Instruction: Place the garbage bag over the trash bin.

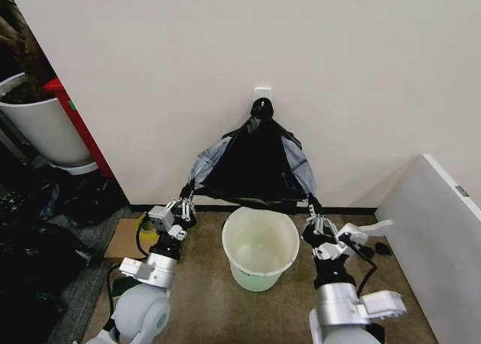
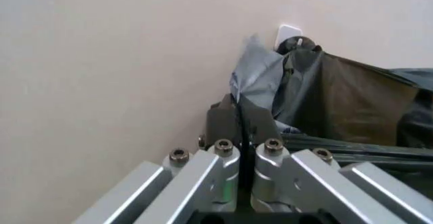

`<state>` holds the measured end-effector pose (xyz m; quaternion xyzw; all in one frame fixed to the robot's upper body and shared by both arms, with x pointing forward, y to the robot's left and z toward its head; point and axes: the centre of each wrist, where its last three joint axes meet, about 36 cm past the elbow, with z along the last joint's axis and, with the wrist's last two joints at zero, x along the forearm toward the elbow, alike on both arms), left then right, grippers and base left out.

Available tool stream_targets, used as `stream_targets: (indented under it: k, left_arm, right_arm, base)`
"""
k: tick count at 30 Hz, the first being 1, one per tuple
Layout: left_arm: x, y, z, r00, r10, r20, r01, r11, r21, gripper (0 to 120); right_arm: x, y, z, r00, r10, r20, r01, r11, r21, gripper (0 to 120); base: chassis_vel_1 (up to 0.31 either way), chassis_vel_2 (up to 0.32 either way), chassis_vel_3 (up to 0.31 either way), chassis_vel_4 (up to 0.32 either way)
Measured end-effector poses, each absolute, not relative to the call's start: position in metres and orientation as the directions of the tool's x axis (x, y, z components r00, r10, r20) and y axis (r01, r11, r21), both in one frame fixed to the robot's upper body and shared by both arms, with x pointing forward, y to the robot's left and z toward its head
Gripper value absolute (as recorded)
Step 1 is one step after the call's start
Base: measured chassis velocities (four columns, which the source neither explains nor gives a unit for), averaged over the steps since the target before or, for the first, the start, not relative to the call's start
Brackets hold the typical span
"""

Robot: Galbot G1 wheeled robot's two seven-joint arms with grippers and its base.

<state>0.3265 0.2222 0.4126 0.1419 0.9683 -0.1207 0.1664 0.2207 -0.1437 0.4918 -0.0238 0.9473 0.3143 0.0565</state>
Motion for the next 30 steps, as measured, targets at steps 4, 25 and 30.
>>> stream_targets:
  k: [4, 25, 30]
  left_arm:
    - [0.313, 0.225, 0.413, -0.915, 0.232, -0.331, 0.294, 0.944, -0.151, 0]
    - [0.317, 0.211, 0.441, -0.844, 0.312, -0.436, 0.441, 0.867, -0.234, 0]
    - [0.312, 0.2, 0.428, -0.859, 0.316, -0.403, 0.442, 0.855, -0.272, 0]
  right_arm:
    - [0.21, -0.153, 0.488, -0.992, -0.014, -0.123, -0.078, 0.841, 0.535, 0]
    - [0.256, -0.168, 0.468, -0.83, -0.177, -0.529, -0.384, 0.869, 0.312, 0]
    - [0.263, -0.164, 0.446, -0.867, -0.167, -0.469, -0.357, 0.865, 0.352, 0]
  base:
    - [0.0, 0.0, 0.0, 0.0]
    - [0.0, 0.0, 0.0, 0.0]
    - [0.0, 0.0, 0.0, 0.0]
